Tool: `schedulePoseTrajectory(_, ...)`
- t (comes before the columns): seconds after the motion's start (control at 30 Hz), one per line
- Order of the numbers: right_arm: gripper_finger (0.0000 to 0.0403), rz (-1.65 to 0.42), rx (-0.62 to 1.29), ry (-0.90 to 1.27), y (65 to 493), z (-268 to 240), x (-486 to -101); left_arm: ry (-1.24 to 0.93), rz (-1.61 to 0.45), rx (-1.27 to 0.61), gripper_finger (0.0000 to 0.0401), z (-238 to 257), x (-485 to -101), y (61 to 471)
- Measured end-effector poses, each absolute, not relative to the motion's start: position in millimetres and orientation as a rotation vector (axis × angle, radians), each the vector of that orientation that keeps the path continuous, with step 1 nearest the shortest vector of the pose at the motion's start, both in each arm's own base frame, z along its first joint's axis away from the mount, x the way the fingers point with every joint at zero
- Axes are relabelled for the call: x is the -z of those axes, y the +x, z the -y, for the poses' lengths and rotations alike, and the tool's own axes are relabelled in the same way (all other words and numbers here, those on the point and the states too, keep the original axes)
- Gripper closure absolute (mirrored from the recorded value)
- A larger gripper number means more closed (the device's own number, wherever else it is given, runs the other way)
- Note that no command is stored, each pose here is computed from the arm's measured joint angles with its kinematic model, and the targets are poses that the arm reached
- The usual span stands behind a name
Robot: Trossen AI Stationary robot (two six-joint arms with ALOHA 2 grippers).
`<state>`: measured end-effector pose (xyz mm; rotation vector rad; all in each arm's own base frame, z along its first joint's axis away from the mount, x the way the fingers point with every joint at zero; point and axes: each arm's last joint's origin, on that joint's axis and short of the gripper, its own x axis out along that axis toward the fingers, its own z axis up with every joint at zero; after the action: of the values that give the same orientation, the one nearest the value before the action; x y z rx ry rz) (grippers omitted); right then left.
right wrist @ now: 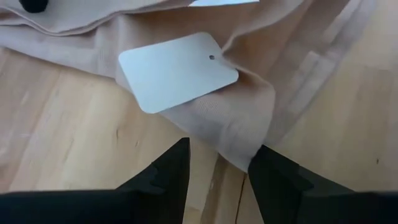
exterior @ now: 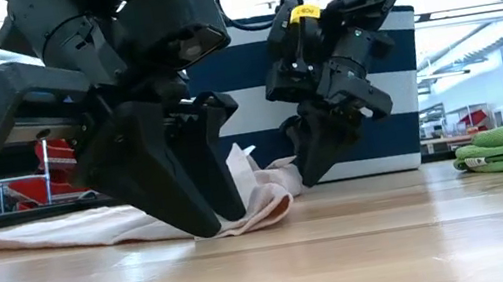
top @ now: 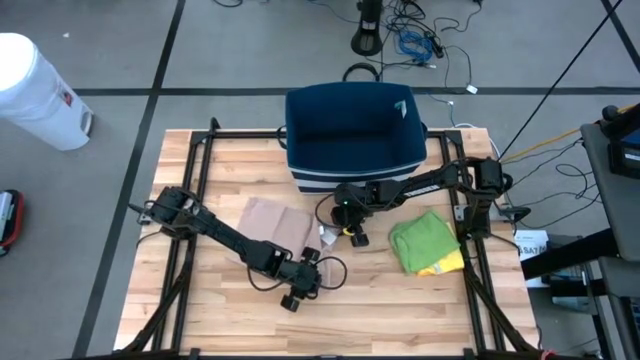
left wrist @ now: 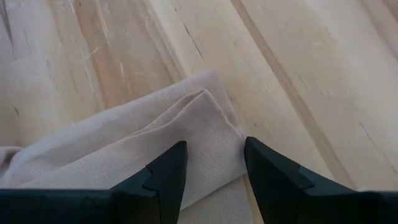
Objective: Fold towel
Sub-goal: Fold the light brown towel
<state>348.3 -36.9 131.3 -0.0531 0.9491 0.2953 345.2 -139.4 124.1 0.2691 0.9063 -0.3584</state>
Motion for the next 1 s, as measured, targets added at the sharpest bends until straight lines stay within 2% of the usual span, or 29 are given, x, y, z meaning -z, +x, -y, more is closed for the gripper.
schedulePoseTrajectory(0.27,0.0275,-0.936,-0.326,-0.043,348,41,-132,0.263,-0.913,0.356,0.0229,139,-124,345)
schedulePoseTrajectory(0.7,0.0393,-0.918,-0.440,-0.062,346,38,-132,0.242,-0.937,0.415,0.0229,140,-123,343)
schedulePoseTrajectory(1.0,0.0401,-0.994,-0.447,-0.067,336,53,-127,0.210,-0.952,0.524,0.0229,143,-122,341)
